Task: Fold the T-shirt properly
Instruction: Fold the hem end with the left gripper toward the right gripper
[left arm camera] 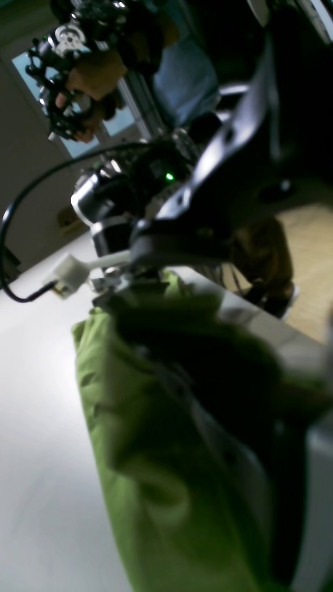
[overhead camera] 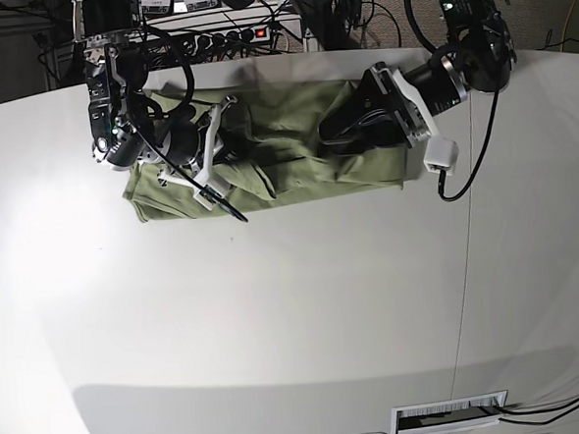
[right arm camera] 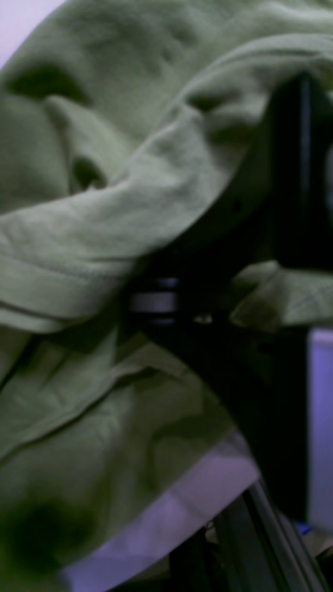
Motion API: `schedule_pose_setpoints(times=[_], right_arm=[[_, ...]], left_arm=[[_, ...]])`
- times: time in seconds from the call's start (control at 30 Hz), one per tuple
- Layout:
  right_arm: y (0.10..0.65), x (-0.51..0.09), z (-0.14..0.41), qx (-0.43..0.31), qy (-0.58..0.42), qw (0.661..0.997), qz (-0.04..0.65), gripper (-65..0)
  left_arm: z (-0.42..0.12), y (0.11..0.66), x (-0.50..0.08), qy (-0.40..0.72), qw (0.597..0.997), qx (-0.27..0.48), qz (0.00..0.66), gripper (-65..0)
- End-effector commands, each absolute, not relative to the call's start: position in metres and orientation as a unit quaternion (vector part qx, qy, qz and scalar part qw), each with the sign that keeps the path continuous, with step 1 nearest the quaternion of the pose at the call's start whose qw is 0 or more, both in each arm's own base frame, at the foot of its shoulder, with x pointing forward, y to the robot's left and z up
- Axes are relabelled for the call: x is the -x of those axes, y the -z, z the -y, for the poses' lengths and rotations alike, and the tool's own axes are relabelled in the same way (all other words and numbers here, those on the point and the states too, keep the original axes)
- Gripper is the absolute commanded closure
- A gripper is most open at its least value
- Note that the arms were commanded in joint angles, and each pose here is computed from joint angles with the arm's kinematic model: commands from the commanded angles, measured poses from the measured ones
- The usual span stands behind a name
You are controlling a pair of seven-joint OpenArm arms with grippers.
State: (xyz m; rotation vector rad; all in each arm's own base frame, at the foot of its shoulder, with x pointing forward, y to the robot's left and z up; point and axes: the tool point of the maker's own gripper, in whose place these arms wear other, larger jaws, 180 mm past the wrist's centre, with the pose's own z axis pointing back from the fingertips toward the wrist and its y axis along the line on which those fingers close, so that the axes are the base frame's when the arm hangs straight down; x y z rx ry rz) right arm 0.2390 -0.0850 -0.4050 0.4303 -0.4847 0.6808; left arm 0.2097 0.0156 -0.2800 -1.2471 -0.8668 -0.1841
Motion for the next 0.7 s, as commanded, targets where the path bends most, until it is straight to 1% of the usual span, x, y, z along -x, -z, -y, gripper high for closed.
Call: schedule_pose_setpoints(times=[0.0,0.1,0.3,0.4,0.43,0.5,0.6,0.67], right_arm=[[0.413,-0.234,0.096,-0.182,-0.335,0.900,0.209,0.0],[0.413,-0.233,0.096,-0.182,-0.336,0.901,0.208,0.0],[0.413,-0.234,0.096,-0.182,-0.336,0.900,0.209,0.0],[0.409,-0.236,0.096,-0.179,-0.336,0.899,0.215,0.0],[0.405,-0.238,0.095,-0.181,-0.335,0.897,0.222,0.0],[0.394,-0.242,0.092,-0.191,-0.331,0.892,0.242,0.0],[0.382,-0.247,0.090,-0.201,-0.326,0.886,0.261,0.0],[0.380,-0.247,0.089,-0.206,-0.325,0.885,0.263,0.0]], left_arm=[[-0.018,0.266,-0.214,0.083,0.705,0.570,0.414,-26.5],[-0.020,0.265,-0.217,0.079,0.704,0.567,0.420,-26.4],[-0.019,0.273,-0.213,0.090,0.718,0.558,0.406,-25.5],[-0.016,0.281,-0.206,0.106,0.730,0.555,0.384,-19.8],[-0.017,0.282,-0.204,0.109,0.733,0.553,0.381,-18.5],[-0.019,0.287,-0.202,0.121,0.742,0.544,0.372,-13.8],[-0.022,0.307,-0.205,0.140,0.777,0.498,0.358,-4.8],[-0.021,0.316,-0.207,0.148,0.792,0.473,0.357,-1.8]])
